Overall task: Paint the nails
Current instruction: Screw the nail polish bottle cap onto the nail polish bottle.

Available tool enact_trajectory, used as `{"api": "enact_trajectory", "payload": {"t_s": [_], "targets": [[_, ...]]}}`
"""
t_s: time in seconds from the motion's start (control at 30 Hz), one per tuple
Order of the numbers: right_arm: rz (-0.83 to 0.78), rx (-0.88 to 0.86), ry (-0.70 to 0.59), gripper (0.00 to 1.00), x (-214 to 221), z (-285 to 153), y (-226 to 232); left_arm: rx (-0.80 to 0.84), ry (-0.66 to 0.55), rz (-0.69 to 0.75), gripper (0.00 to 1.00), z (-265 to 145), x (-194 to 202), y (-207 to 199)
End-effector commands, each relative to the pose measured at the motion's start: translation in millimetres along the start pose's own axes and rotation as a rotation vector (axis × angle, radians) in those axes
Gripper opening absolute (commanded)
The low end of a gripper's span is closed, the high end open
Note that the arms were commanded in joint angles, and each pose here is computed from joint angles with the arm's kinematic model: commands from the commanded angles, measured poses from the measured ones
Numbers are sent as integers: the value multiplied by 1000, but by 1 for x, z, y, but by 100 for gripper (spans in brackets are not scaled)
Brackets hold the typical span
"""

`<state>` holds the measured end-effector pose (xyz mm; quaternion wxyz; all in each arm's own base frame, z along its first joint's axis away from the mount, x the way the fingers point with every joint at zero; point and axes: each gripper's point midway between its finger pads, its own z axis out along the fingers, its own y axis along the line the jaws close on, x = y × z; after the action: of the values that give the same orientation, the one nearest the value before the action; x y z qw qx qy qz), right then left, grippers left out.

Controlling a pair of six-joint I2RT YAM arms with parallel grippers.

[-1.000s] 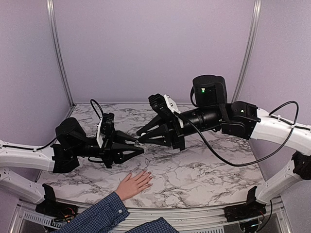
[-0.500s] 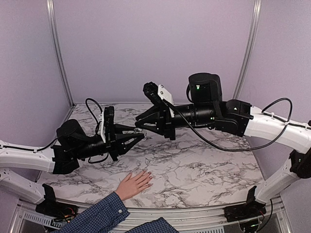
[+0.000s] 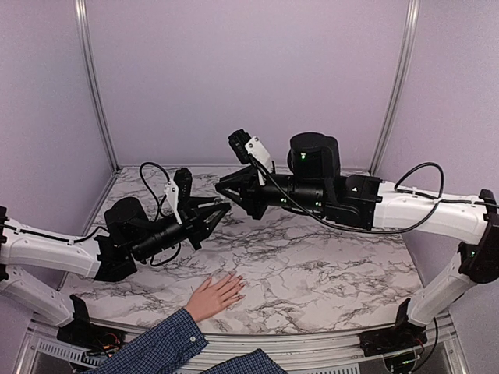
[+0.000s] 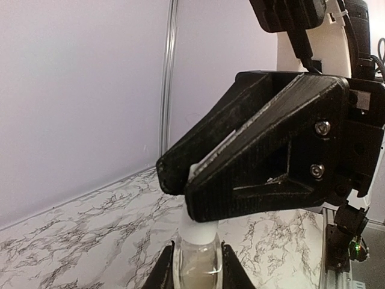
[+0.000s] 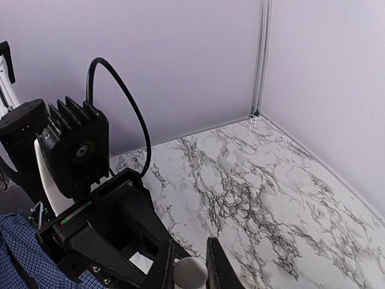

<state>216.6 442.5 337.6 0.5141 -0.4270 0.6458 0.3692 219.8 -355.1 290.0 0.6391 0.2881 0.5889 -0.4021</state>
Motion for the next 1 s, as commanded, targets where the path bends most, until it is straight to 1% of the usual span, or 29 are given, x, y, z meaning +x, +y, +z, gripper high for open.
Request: {"api": "enact_trajectory", "payload": {"t_s": [0.0, 0.13, 0.17, 0.27, 0.37, 0.43, 0.47, 0.57, 0.63, 0.8, 0.83, 0.97], "targets": [[104, 41, 119, 0, 49, 16, -2, -84, -260, -22, 0, -5, -64, 13], [109, 43, 135, 0, 55, 21, -3, -81, -249, -12, 0, -1, -59, 13], [106, 34, 135, 1, 54, 21, -2, -73, -244, -10, 0, 1, -58, 12], [98, 16, 131, 10, 52, 19, 1, -46, -232, -6, 0, 1, -54, 7], [89, 5, 121, 16, 48, 14, 2, -16, -221, -2, 0, 0, -50, 2], [79, -22, 103, 22, 41, 9, 4, 10, -215, 2, 0, -1, -49, -3], [73, -31, 92, 26, 38, 6, 5, 20, -213, 5, 0, -2, -49, -4], [46, -68, 69, 42, 33, -3, 11, 95, -203, 14, 0, -6, -48, -17], [20, -88, 22, 50, 22, -10, 13, 141, -198, 18, 0, -8, -47, -25], [-13, -169, -33, 61, 10, -29, 26, 279, -189, 32, 0, -16, -50, -49], [-43, -187, -44, 62, 8, -33, 29, 305, -189, 33, 0, -17, -51, -53], [-93, -261, -70, 67, -1, -48, 43, 437, -170, 43, 0, -25, -53, -75]]}}
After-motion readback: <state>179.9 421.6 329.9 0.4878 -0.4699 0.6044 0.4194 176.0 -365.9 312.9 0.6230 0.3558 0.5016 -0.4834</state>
